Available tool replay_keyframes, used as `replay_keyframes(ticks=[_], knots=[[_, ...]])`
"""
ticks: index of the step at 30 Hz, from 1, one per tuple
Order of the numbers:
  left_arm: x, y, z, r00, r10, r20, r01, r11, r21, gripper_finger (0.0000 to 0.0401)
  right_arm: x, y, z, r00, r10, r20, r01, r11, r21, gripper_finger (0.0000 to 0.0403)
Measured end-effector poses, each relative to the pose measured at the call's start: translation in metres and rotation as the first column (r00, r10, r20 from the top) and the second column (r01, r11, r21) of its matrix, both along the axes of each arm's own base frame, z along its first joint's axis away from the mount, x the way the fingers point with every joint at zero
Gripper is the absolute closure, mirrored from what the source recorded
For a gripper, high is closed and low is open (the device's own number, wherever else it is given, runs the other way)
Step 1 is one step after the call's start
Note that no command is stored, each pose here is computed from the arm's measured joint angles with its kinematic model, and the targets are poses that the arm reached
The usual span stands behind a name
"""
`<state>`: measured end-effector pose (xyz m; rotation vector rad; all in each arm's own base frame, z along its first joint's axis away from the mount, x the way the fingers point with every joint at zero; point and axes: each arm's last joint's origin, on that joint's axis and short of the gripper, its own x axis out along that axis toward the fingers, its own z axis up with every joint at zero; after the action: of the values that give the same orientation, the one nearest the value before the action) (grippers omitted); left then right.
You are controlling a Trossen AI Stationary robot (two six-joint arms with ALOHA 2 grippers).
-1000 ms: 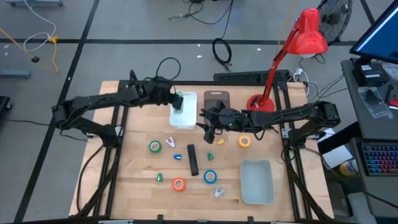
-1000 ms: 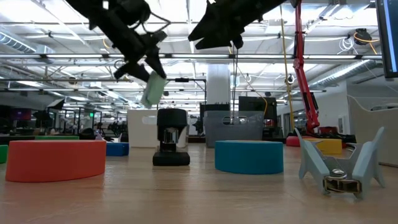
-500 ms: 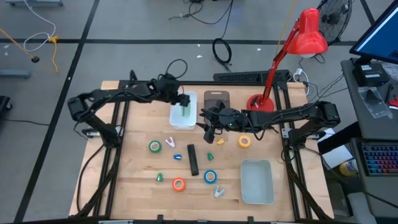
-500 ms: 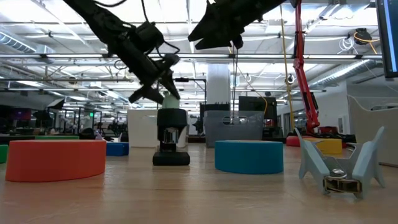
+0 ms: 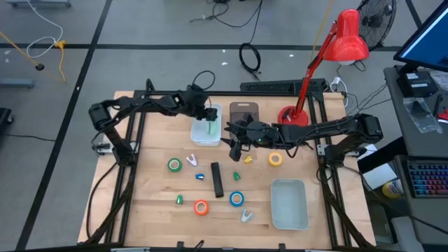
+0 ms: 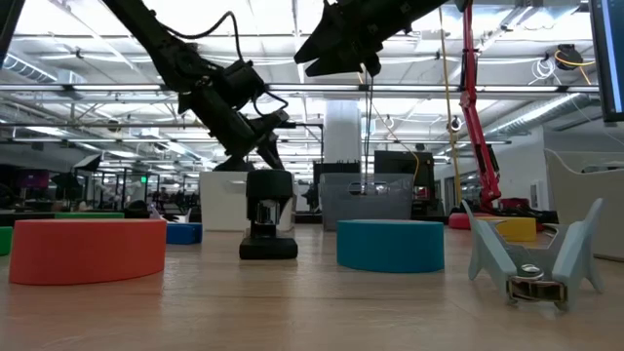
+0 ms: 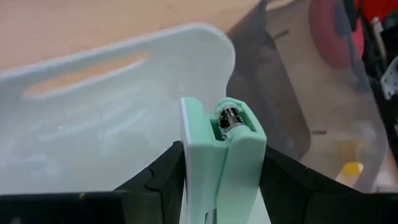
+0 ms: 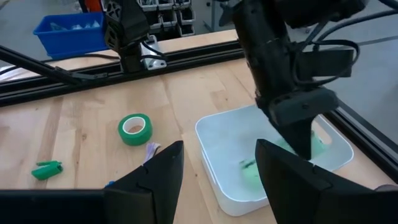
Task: Pick and place Stapler, Stapler remover, tape
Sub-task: Put the light blue stapler into the white bin
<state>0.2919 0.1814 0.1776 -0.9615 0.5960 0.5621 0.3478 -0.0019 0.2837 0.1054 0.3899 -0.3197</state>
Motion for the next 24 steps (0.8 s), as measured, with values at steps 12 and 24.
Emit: replay_keyframes(ticks=[12, 24], knots=[[-0.003, 0.006, 0.0, 1.0, 0.0, -0.003, 0.0, 1.0, 0.02, 0.0233, 0.0, 0.0, 0.0, 1.0, -0.007, 0.006, 0.007, 1.0, 0.017, 0.0213], [0.001, 0.01, -0.009, 0.998, -0.043, 0.05, 0.045, 0.998, -0.036, 0.0233, 0.0, 0.0, 0.0, 1.0, -0.006, 0.007, 0.006, 1.0, 0.017, 0.0215]])
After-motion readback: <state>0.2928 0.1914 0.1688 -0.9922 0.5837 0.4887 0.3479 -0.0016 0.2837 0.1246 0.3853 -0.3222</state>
